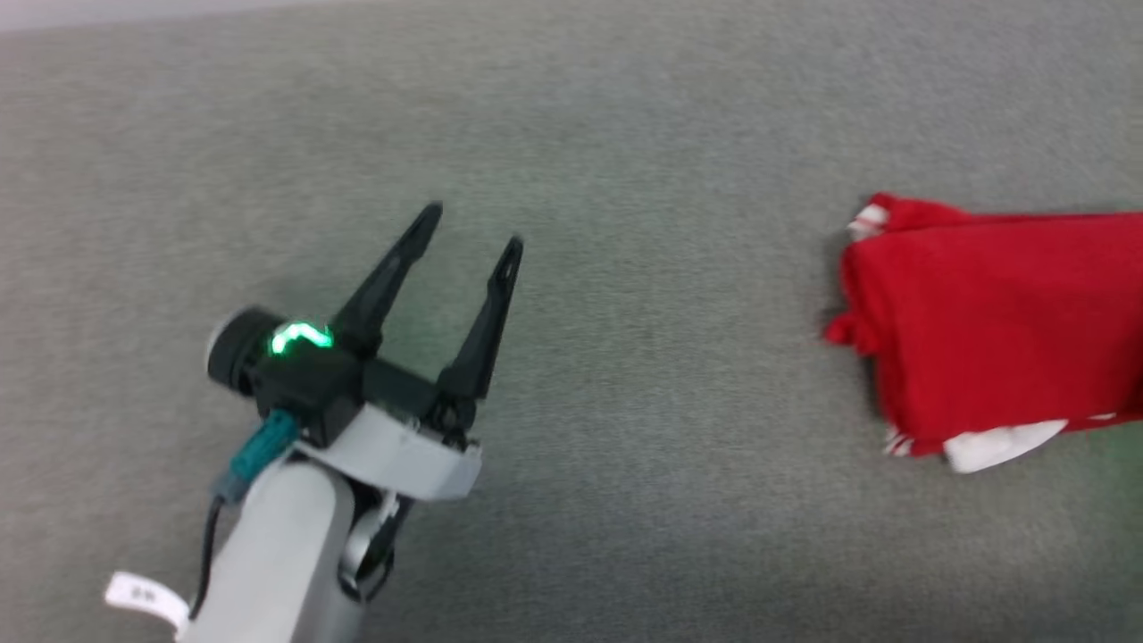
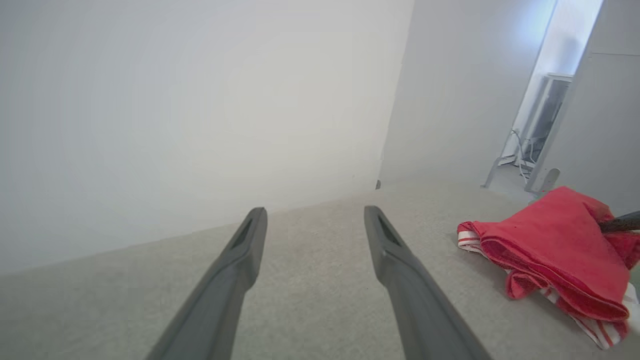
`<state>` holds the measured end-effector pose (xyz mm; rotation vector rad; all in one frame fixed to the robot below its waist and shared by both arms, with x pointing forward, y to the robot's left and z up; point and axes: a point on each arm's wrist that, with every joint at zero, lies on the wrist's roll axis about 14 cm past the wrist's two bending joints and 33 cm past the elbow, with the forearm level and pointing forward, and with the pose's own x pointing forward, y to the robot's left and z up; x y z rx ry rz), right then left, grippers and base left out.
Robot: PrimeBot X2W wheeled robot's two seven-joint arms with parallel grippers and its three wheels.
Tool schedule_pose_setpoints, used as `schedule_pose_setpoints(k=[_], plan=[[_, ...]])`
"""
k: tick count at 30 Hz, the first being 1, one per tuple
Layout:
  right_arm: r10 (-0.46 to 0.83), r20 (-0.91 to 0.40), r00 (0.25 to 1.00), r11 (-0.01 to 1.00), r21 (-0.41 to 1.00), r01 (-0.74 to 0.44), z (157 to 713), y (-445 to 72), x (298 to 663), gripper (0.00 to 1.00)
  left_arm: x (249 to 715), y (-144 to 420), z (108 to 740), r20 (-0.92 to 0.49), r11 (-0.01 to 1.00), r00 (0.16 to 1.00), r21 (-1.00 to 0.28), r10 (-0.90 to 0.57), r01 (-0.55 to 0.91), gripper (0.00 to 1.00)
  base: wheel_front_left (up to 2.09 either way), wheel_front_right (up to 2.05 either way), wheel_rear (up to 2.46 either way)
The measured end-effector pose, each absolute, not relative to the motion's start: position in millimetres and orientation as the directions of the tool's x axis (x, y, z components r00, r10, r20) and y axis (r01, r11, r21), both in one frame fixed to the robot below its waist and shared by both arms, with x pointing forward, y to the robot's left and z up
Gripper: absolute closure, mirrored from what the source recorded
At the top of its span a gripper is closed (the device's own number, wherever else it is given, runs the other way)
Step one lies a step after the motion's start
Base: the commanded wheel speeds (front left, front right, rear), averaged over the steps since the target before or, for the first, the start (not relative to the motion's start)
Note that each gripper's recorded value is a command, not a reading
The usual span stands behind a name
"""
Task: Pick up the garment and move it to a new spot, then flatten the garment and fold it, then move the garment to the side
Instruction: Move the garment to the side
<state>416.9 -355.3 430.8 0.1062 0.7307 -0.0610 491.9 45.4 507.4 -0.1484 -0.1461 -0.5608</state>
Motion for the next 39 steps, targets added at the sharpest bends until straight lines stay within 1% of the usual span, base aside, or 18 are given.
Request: schedule_pose_setpoints(k=[3,6,11,14,18,23,28,31,36,38,39], plan=[[-0.111,-0.649,0.753,0.985,0.028,0.170,437.8,-387.1,412.5,1.00,505.9,27.9,517.2,0.218,0.806,0.798,-0.073,-0.562,0.587,0.00,0.00,0.00,0.00],[-0.186,-0.606,0.773,0.971,0.005,0.238,447.3,-411.7,419.8,1.00,521.6,16.3,530.2,0.270,0.785,0.761,-0.030,-0.590,0.619,0.00,0.00,0.00,0.00],[-0.309,-0.579,0.755,0.940,-0.066,0.334,449.4,-450.6,425.4,1.00,539.8,-3.7,531.2,0.299,0.744,0.707,0.013,-0.641,0.669,0.00,0.00,0.00,0.00],[-0.379,-0.546,0.747,0.918,-0.121,0.377,454.4,-472.7,433.2,1.00,551.1,-8.7,529.6,0.311,0.732,0.689,0.033,-0.655,0.681,0.00,0.00,0.00,0.00],[-0.448,-0.500,0.741,0.891,-0.178,0.418,458.9,-493.3,446.1,1.00,563.1,-10.5,522.0,0.316,0.728,0.684,0.033,-0.657,0.684,0.00,0.00,0.00,0.00],[-0.499,-0.485,0.718,0.866,-0.245,0.436,449.2,-506.7,454.5,1.00,572.2,-8.3,509.6,0.310,0.731,0.690,0.024,-0.654,0.682,0.00,0.00,0.00,0.00],[-0.547,-0.473,0.691,0.837,-0.296,0.460,439.2,-518.9,454.5,1.00,577.3,-4.1,496.5,0.292,0.737,0.702,0.018,-0.650,0.676,0.00,0.00,0.00,0.00],[-0.558,-0.477,0.679,0.829,-0.299,0.472,431.0,-519.2,455.0,1.00,579.6,-1.7,492.7,0.286,0.741,0.707,0.018,-0.647,0.671,0.00,0.00,0.00,0.00],[-0.556,-0.459,0.692,0.831,-0.286,0.478,427.1,-514.5,459.3,1.00,580.4,-0.1,492.7,0.284,0.744,0.709,0.022,-0.645,0.668,0.00,0.00,0.00,0.00],[-0.555,-0.455,0.696,0.832,-0.294,0.471,427.3,-513.9,459.9,0.61,580.4,0.6,493.6,0.283,0.746,0.712,0.020,-0.643,0.666,0.00,0.00,0.00,0.00],[-0.554,-0.450,0.701,0.833,-0.299,0.466,428.1,-513.2,460.4,0.33,580.2,1.3,493.9,0.282,0.748,0.714,0.020,-0.641,0.664,0.00,0.00,0.00,0.00]])
